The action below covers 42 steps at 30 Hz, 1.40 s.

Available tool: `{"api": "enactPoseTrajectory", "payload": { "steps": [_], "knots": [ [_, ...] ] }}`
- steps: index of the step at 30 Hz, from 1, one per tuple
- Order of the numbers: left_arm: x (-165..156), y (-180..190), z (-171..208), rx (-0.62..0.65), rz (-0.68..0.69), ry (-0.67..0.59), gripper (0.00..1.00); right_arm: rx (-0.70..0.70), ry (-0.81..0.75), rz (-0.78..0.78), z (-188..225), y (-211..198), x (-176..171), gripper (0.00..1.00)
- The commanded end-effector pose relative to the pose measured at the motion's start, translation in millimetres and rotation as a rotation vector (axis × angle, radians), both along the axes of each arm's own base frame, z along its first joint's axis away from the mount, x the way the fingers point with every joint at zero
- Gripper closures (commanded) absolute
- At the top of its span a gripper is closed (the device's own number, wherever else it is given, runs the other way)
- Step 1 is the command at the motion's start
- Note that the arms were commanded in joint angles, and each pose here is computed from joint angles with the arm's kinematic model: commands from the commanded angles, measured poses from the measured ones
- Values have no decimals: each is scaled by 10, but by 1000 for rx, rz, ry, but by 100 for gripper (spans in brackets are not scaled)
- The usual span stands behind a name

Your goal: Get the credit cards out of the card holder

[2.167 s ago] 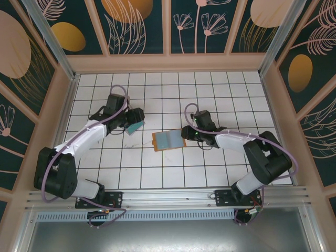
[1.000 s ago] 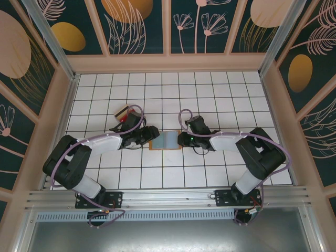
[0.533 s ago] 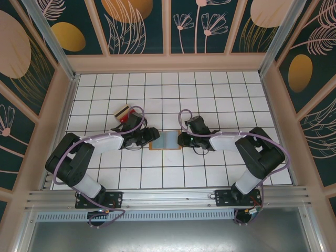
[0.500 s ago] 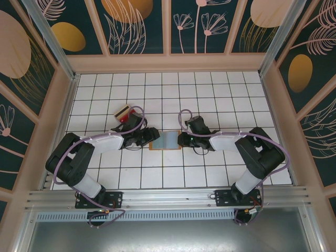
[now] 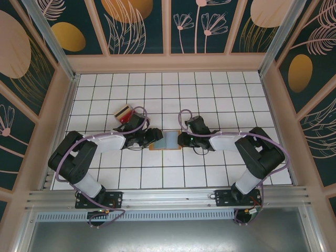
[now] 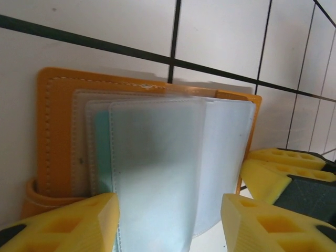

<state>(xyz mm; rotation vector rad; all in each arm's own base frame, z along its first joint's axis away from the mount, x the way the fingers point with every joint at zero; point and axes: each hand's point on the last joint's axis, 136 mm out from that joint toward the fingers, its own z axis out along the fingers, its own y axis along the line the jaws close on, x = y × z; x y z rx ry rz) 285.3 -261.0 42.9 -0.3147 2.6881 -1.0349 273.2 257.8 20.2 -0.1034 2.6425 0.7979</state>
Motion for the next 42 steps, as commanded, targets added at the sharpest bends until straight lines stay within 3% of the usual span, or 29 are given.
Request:
{"api": "enactPoseTrajectory", "payload": {
  "steps": [1,10,20,31,42],
  "knots": [
    [74,-140,162,-48,-39,-45,44,6,3,1,-27,45,9,80],
    [84,-187,190,-61,-46,-47,43,4,5,0,-32,43,11,80],
    [157,209,112,144,85,-69,42,5,4,1,-29,44,13,80],
    [85,81,25,85,31,-30,42,9,8,0,-34,46,-1,80],
    [69,86,-35,103,24,-6,42,12,7,3,-28,54,-7,80]
  ]
}}
